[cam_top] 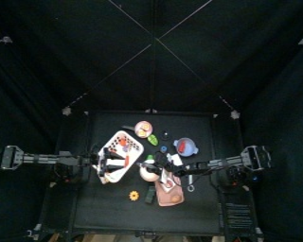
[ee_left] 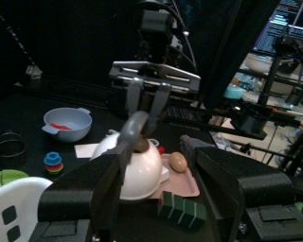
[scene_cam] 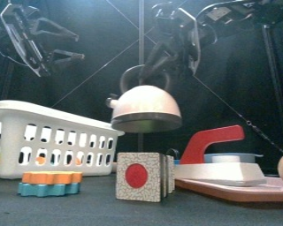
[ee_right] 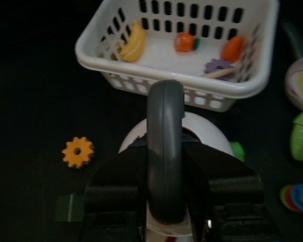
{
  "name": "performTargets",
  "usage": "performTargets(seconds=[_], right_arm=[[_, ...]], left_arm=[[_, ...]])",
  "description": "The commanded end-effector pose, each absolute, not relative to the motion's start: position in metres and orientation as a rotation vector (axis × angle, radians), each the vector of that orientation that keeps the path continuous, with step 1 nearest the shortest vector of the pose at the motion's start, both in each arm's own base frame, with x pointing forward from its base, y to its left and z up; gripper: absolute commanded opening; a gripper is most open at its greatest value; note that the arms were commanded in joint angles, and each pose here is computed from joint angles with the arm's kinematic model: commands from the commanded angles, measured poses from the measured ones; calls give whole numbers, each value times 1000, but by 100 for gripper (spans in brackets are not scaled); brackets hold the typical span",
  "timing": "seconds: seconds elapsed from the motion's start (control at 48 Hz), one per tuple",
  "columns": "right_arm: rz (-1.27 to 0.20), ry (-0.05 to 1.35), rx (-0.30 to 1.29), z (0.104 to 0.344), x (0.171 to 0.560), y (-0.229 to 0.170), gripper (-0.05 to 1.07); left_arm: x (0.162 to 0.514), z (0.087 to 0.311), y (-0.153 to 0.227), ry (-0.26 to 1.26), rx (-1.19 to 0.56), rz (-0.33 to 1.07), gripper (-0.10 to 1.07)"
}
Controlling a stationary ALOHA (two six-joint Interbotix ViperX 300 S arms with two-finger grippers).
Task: Place kettle top right of board
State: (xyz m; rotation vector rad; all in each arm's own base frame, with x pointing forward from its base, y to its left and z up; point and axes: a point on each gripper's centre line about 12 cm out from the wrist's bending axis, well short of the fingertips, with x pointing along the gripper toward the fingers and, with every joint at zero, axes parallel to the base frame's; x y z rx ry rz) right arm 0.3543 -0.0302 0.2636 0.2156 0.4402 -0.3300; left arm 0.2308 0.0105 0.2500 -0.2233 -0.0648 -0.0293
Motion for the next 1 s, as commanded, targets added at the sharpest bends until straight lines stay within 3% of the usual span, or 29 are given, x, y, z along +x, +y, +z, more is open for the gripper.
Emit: performTargets(seconds=[0.0, 0.229, 0.417, 0.688, 0.979], right_arm=[[-432, 347, 228, 294, 329, -59, 57], [-724, 295, 256, 297, 272, -133, 57], [-918, 347, 303, 270, 242, -190, 57], [-956, 453, 367, 227, 249, -237, 57], [-963, 553, 398, 191, 265, -252, 58]], left_arm=[[233, 257, 10, -84, -222, -33, 86], [233, 256, 12, -84, -221, -27, 86], [232, 255, 12, -81, -221, -25, 86], [232, 254, 15, -79, -221, -12, 86], [231, 252, 15, -75, -222, -10, 86]])
